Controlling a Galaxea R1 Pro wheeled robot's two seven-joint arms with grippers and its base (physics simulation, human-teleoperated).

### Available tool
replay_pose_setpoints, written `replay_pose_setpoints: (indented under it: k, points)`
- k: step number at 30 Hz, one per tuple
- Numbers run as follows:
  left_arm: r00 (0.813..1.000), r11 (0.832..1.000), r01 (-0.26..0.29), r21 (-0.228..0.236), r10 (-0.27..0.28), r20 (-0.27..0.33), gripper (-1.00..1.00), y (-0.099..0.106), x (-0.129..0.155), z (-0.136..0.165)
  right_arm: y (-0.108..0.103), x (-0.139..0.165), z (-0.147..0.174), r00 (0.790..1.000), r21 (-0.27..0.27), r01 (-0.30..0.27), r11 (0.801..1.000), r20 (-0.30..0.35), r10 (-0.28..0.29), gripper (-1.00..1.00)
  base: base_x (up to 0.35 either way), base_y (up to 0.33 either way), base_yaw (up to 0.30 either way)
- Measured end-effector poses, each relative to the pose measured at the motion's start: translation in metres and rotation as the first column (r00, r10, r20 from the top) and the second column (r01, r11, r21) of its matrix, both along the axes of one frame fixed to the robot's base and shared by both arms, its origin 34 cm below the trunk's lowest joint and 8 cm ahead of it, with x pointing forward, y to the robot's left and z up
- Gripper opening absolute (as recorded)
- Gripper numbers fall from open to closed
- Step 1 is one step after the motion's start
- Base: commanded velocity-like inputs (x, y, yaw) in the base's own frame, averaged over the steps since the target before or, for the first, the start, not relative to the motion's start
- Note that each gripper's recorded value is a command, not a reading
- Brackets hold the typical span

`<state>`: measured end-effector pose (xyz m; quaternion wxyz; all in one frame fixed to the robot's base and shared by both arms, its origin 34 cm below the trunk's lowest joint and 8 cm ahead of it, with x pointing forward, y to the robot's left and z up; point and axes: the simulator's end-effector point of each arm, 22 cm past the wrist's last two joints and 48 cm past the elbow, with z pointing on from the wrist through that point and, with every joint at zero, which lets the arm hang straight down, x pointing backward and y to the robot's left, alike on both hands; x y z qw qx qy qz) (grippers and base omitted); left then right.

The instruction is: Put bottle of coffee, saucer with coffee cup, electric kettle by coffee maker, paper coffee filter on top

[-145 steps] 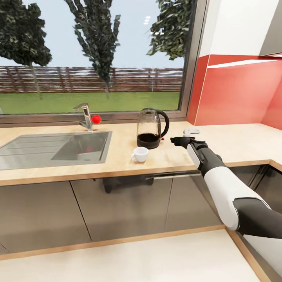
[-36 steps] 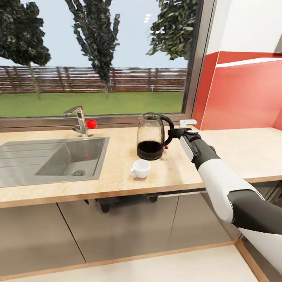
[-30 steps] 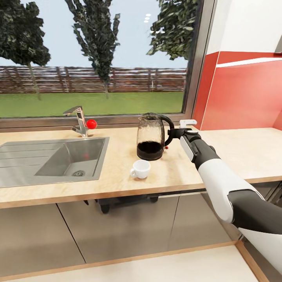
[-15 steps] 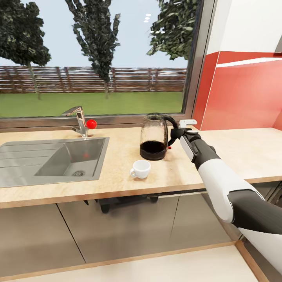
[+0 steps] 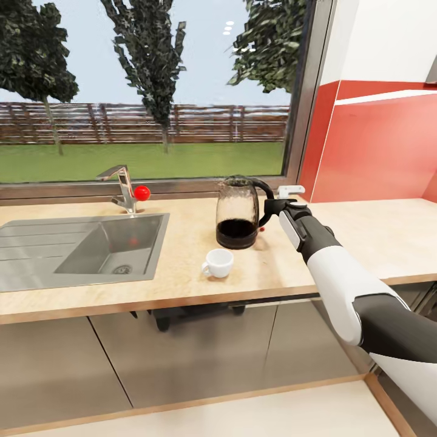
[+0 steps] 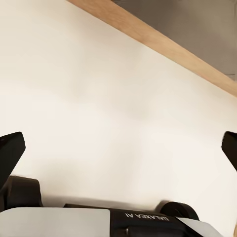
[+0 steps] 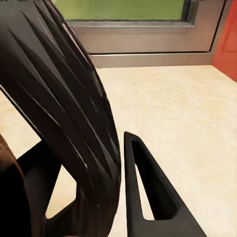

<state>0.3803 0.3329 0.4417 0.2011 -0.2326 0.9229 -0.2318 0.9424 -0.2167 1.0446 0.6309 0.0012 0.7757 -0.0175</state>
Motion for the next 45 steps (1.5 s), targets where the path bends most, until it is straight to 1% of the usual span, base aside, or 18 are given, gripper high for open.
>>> replay_pose_setpoints:
  k: [14,16,17,20,23,26,29,30,31,36,37,40,45]
  points:
    - [1.000,1.000,-0.001,0.000,0.001,-0.001,1.00,0.000,0.002,0.026,-0.001,0.002,0.026,1.000,0.004,0.000,1.000,-0.002,0.000,-1.00,0.000,0.000,0.000]
    - [1.000,1.000,-0.001,0.000,0.001,-0.002,1.00,0.000,0.002,0.029,-0.001,0.002,0.029,1.000,0.004,0.000,1.000,-0.008,0.000,-1.00,0.000,0.000,0.000]
    - [1.000,1.000,0.000,0.000,0.000,-0.002,1.00,0.000,0.003,0.031,0.000,0.002,0.028,1.000,0.004,-0.002,1.000,-0.027,0.002,-1.00,0.000,0.000,0.000]
    - [1.000,1.000,0.000,0.000,0.000,-0.002,1.00,0.000,0.003,0.036,0.000,0.002,0.034,0.999,0.004,-0.003,1.000,-0.043,0.003,-1.00,0.000,0.000,0.000]
    - [1.000,1.000,0.000,0.001,0.000,-0.002,1.00,0.000,0.003,0.042,0.002,0.002,0.044,0.999,0.005,-0.008,1.000,-0.045,0.009,-1.00,0.000,0.000,0.000]
    - [1.000,1.000,0.000,0.001,0.000,-0.002,1.00,0.000,0.003,0.047,0.010,0.003,0.069,0.999,0.015,-0.040,0.999,-0.021,0.041,-1.00,0.000,0.000,0.000]
    - [1.000,1.000,-0.001,0.001,0.001,-0.002,1.00,0.000,0.004,0.052,0.013,0.002,0.083,0.998,0.018,-0.053,0.998,-0.024,0.053,-1.00,0.000,0.000,0.000]
    - [1.000,1.000,-0.001,0.001,0.001,-0.002,1.00,0.000,0.004,0.054,0.017,0.000,0.092,0.998,0.035,-0.063,0.997,-0.020,0.064,-1.00,0.000,0.000,0.000]
    - [1.000,1.000,0.000,0.001,0.000,-0.002,1.00,0.000,0.004,0.056,0.022,-0.001,0.101,0.997,0.068,-0.077,0.995,-0.012,0.078,-1.00,0.000,0.000,0.000]
    - [1.000,1.000,0.000,0.001,0.000,-0.003,1.00,0.000,0.004,0.062,0.031,-0.004,0.118,0.995,0.114,-0.102,0.988,-0.006,0.103,-1.00,0.000,0.000,0.000]
    - [1.000,1.000,0.000,0.001,0.000,-0.003,1.00,0.000,0.004,0.062,0.032,-0.005,0.119,0.994,0.115,-0.105,0.988,-0.008,0.106,-1.00,0.000,0.000,0.000]
    - [1.000,1.000,0.000,0.001,0.000,-0.003,1.00,0.000,0.004,0.062,0.047,-0.011,0.125,0.991,0.123,-0.129,0.984,-0.022,0.133,-1.00,0.000,0.000,0.000]
    - [1.000,1.000,-0.001,0.001,0.001,-0.003,1.00,0.000,0.004,0.063,0.057,-0.016,0.133,0.988,0.124,-0.148,0.981,-0.021,0.152,-1.00,0.000,0.000,0.000]
